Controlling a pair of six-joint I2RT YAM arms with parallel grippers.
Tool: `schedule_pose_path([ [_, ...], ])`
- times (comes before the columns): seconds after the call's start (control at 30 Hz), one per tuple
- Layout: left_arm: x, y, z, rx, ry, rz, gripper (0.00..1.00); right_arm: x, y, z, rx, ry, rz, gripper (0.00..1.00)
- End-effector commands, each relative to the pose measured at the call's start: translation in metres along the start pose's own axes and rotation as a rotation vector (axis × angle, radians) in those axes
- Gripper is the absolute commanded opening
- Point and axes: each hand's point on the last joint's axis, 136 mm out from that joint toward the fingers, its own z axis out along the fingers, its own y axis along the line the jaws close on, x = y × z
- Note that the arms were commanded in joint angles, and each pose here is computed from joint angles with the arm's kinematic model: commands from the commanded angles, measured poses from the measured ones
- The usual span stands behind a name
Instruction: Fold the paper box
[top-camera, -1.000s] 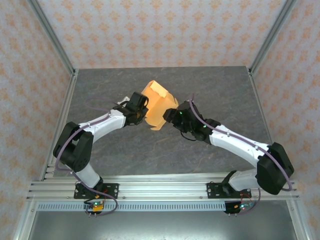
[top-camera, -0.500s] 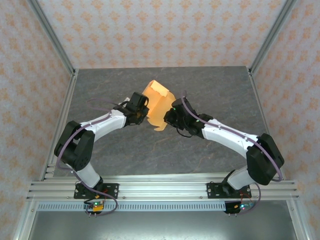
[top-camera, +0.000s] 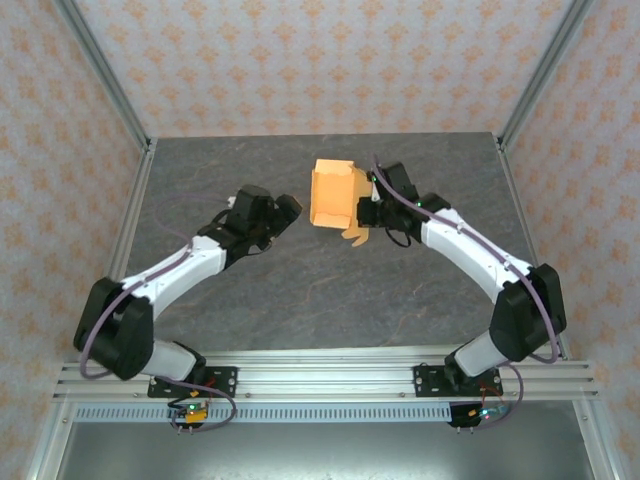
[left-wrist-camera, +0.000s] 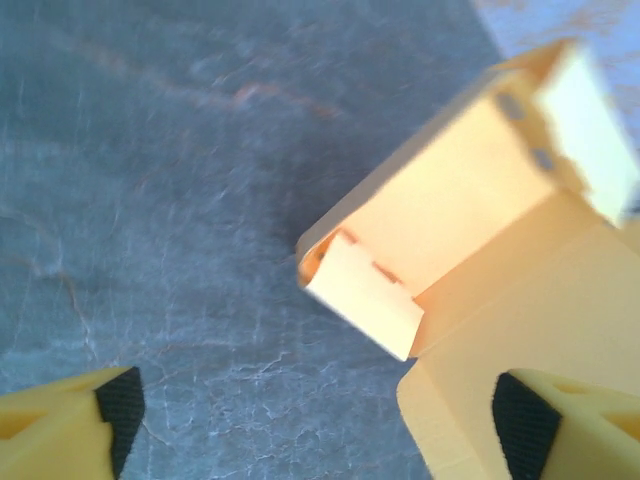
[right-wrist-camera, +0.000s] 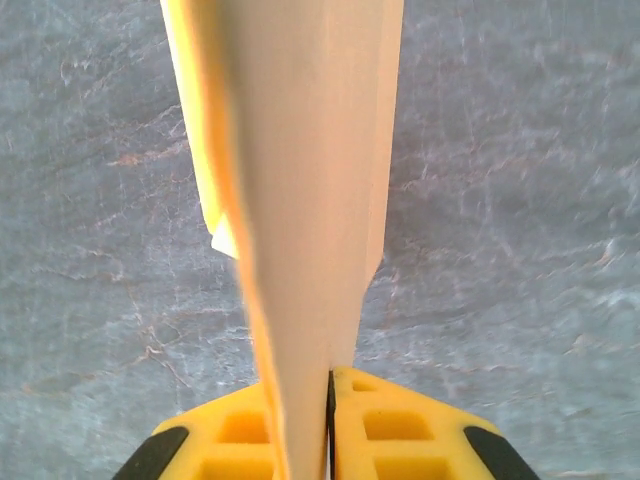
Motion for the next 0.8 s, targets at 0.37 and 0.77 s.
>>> schedule_pose_path([
  [0.37,-0.016,-0.040,-0.015,0.230,-0.068,0.741,0.98,0.035,0.001,-0.015,-0.113,0.193,-0.790,0.14],
  [0.77,0.034,0.035,0.032,0.104,0.168,0.599,0.86,0.030,0.012,-0.018,-0.182,0.154,-0.914,0.08],
])
